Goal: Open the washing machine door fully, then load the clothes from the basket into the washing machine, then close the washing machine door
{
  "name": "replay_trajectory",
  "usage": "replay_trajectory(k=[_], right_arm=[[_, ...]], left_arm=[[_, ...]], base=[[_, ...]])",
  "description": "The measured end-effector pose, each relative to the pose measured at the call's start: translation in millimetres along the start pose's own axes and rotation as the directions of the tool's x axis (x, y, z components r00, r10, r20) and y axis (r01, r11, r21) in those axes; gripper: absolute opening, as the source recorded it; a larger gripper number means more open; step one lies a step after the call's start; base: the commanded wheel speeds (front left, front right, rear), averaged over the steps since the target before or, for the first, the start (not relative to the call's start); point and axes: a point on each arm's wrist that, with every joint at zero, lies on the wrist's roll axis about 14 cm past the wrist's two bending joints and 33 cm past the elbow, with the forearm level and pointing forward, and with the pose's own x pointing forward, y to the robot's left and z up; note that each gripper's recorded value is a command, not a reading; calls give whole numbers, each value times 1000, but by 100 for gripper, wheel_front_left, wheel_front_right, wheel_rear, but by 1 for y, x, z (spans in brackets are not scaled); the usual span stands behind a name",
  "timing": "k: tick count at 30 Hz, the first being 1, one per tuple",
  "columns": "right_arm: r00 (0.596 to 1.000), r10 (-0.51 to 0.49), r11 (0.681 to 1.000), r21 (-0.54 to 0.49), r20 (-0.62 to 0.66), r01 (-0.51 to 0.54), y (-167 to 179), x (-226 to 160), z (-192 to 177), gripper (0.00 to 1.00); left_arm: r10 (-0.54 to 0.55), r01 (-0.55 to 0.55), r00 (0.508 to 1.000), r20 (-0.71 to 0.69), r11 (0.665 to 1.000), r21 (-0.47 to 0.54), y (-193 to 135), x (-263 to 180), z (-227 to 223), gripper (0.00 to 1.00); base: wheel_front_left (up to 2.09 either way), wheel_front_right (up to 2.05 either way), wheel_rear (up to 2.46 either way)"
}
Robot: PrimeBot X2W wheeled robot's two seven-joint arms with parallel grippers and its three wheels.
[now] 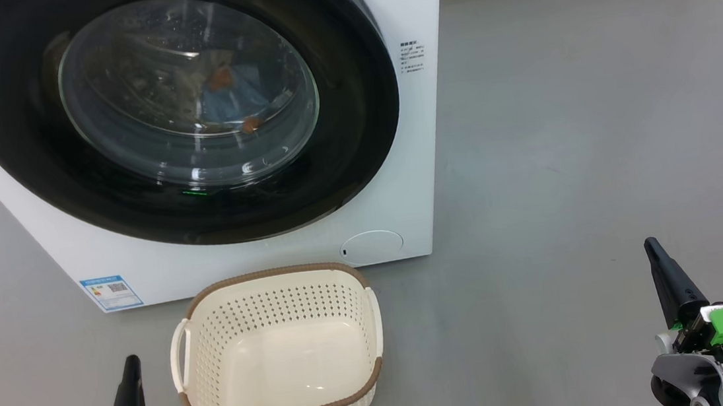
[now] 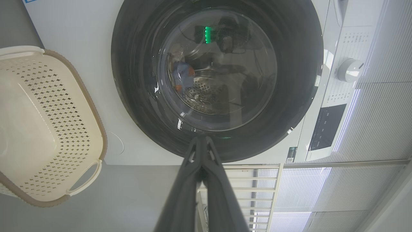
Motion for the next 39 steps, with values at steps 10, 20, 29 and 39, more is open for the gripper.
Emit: replay_trajectory(k=[10,20,29,39], right_arm=[[1000,0,1000,0,-2,0,0,0,0,0],[1000,0,1000,1,-1,0,0,0,0,0],[1000,0,1000,1,0,0,0,0,0,0],[1000,0,1000,2,2,0,0,0,1,0]], left_arm=[[0,0,1000,0,1000,0,0,0,0,0],[0,0,1000,0,1000,0,0,0,0,0],[0,0,1000,0,1000,0,0,0,0,0],[0,0,1000,0,1000,0,0,0,0,0]], base=[[0,0,0],[0,0,0],[0,0,0],[0,0,0]])
